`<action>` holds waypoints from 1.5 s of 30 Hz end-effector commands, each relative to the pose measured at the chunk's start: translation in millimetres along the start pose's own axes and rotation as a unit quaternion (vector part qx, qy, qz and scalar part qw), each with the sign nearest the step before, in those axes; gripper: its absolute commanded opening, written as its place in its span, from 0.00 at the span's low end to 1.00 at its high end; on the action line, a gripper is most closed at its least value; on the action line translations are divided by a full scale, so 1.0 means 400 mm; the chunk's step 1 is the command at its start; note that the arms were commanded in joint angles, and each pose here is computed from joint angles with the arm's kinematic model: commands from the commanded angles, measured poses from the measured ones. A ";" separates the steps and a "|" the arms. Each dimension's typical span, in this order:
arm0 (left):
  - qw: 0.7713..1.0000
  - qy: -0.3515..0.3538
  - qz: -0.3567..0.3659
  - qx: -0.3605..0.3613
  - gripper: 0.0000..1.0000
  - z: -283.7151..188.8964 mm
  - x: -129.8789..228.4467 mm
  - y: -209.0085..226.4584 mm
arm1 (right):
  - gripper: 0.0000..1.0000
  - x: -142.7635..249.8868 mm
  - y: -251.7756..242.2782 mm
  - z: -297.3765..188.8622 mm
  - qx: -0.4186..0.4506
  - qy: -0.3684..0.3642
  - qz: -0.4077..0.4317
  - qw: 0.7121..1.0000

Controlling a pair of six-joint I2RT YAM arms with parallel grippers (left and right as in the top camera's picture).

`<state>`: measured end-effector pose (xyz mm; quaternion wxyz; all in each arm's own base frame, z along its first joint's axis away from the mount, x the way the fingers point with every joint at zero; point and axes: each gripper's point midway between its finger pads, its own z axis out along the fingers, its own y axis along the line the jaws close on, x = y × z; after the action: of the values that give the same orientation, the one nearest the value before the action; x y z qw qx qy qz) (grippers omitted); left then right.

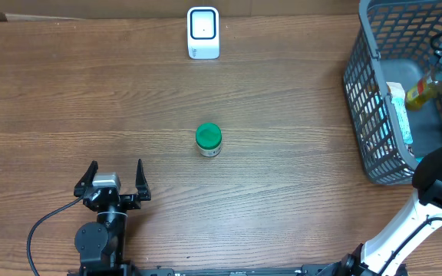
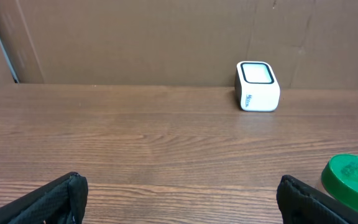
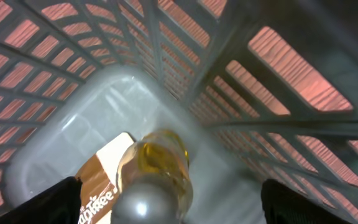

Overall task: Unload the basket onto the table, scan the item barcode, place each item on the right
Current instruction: 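Lower the right gripper into the basket and grasp the yellow oil bottle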

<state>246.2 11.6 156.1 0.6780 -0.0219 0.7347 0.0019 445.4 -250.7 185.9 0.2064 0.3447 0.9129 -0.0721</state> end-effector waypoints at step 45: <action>1.000 -0.003 0.000 -0.005 1.00 -0.001 0.000 0.005 | 0.21 -0.097 0.078 -0.217 -0.067 -0.105 -0.085 0.989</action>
<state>246.2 11.6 156.1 0.6780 -0.0219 0.7347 0.0019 462.0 -235.1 208.7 0.2345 0.2543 0.9361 -0.0640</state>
